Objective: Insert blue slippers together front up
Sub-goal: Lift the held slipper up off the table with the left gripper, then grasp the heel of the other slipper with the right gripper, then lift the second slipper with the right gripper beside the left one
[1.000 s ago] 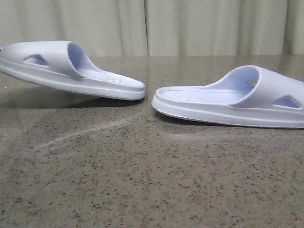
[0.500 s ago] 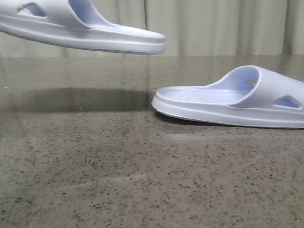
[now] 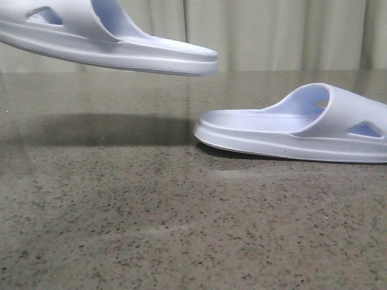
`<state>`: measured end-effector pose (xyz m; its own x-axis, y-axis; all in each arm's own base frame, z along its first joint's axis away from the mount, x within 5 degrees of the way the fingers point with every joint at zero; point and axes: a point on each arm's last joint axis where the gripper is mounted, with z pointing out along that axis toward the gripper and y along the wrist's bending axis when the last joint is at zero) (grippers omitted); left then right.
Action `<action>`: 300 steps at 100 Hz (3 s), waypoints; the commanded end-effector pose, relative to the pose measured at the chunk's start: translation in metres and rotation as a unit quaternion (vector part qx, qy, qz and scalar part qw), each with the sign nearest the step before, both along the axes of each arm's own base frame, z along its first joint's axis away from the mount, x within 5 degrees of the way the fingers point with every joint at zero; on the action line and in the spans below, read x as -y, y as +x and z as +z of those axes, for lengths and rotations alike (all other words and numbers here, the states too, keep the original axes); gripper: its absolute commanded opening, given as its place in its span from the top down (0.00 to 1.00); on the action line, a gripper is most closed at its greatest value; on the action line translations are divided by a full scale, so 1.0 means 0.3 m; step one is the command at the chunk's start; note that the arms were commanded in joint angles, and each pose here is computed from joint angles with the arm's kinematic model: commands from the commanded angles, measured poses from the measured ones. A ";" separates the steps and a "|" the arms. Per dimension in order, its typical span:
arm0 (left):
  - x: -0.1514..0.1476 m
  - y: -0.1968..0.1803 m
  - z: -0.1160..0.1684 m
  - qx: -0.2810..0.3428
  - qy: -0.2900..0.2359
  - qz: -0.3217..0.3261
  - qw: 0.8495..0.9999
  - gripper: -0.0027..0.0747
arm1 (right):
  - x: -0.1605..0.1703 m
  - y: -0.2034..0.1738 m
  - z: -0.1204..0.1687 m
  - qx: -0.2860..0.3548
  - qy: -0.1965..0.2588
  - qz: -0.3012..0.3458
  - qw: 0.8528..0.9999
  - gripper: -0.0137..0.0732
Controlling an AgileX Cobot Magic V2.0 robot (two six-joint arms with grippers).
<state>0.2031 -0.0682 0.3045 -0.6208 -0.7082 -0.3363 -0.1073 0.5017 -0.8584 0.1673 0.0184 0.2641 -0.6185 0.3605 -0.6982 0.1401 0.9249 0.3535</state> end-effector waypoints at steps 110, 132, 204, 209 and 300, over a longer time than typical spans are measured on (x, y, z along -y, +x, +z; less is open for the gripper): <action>0.004 -0.006 0.049 0.021 -0.023 0.003 1.000 0.94 | -0.020 0.169 -0.098 -0.045 0.126 -0.085 0.987 0.46; 0.004 -0.006 0.049 0.021 -0.023 0.003 1.000 0.94 | -0.020 0.169 -0.099 -0.045 0.126 -0.085 0.987 0.51; 0.005 -0.006 0.049 0.020 -0.023 0.002 1.000 0.94 | 0.022 0.198 0.007 0.124 0.157 -0.149 0.968 0.97; 0.005 -0.006 0.049 0.020 -0.023 0.002 1.000 0.94 | 0.028 0.191 0.034 0.153 0.158 -0.153 0.963 0.97; 0.023 -0.015 0.051 0.006 -0.051 -0.021 0.998 0.94 | -0.024 -0.106 0.221 0.180 0.290 -0.072 0.937 0.97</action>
<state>0.2004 -0.0727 0.3051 -0.6552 -0.7029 -0.2768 -0.1163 0.4558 -0.8824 0.1368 0.0251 0.3194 -0.3166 0.7915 -0.5228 0.0525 0.5649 0.8235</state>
